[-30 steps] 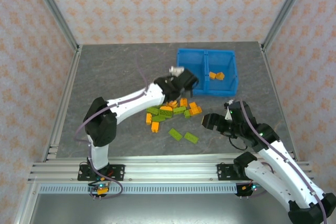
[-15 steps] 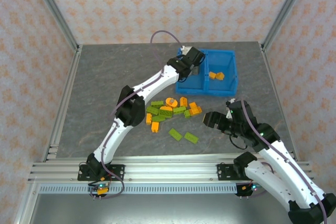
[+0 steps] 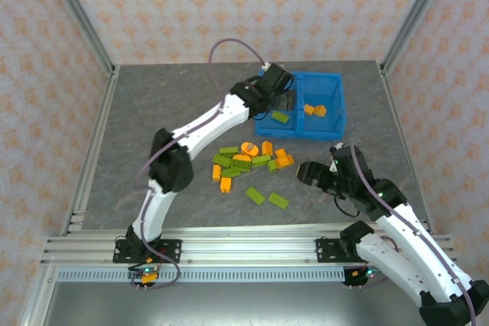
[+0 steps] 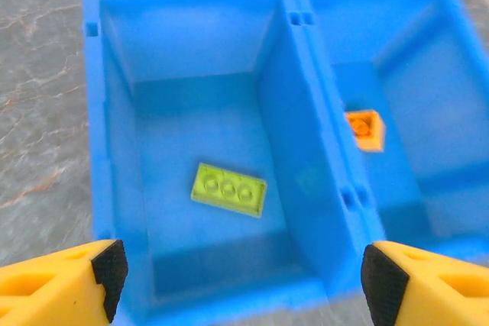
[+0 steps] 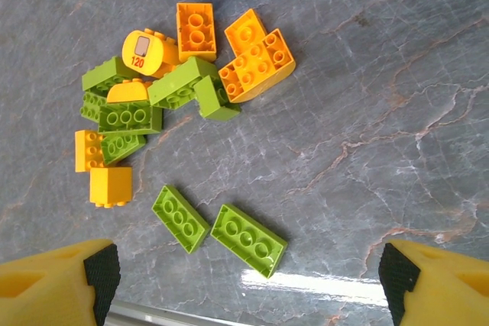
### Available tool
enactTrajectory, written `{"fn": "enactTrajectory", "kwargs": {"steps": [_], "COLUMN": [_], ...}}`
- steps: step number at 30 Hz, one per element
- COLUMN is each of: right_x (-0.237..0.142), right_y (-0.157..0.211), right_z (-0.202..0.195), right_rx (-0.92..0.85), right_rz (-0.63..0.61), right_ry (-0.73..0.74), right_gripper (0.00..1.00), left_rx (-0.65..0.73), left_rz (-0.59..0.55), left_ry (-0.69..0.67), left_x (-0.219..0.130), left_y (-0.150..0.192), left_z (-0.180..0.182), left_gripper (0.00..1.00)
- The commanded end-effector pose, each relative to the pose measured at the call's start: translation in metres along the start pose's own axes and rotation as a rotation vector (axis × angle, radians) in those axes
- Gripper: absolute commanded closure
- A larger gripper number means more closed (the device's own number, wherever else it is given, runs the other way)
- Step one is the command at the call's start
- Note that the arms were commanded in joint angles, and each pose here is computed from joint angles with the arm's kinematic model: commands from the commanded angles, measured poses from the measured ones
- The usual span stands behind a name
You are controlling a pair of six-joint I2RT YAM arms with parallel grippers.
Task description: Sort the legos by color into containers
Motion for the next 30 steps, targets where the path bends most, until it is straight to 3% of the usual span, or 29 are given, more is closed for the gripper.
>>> {"fn": "enactTrajectory", "kwargs": {"steps": [1, 5, 7, 10, 13, 17, 22, 30], "right_x": [0.011, 0.034, 0.050, 0.072, 0.095, 0.127, 0.154, 0.170], "right_y": [-0.004, -0.013, -0.017, -0.027, -0.035, -0.045, -0.048, -0.057], "right_z": [0.000, 0.011, 0.016, 0.017, 0.020, 0.020, 0.021, 0.021], "right_rx": [-0.041, -0.055, -0.074, -0.110, -0.119, -0.003, 0.248, 0.282], "right_rz": [-0.016, 0.010, 0.037, 0.042, 0.051, 0.070, 0.078, 0.028], "right_ry": [0.024, 0.012, 0.013, 0.101, 0.144, 0.220, 0.259, 0.367], "right_gripper": [0.11, 0.11, 0.11, 0.11, 0.11, 0.11, 0.12, 0.11], "left_rx": [0.145, 0.429, 0.575, 0.834, 1.206, 1.586, 1.725, 1.654], "left_rz": [-0.185, -0.227, -0.224, -0.223, -0.188, -0.140, -0.217, -0.312], "left_ry": [0.152, 0.236, 0.293, 0.392, 0.475, 0.374, 0.365, 0.406], "left_x": [-0.104, -0.179, -0.206, -0.234, -0.242, -0.227, -0.206, -0.193], "left_y": [-0.013, 0.032, 0.059, 0.106, 0.163, 0.216, 0.237, 0.251], "left_z": [-0.017, -0.022, -0.021, -0.018, -0.016, -0.009, -0.006, 0.003], "left_gripper": [0.15, 0.06, 0.00, 0.00, 0.00, 0.00, 0.00, 0.00]}}
Point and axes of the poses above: each hand's point on the last joint's axis, 136 mm out from that joint toward the fingers, its own x axis out along the fingers, its own z axis along the line the jaws close on, y = z × x, the point moved 9 cm from there along -x, back along the fingers, and after that the axes turned 8 degrees about x, right-handed, at the moved point
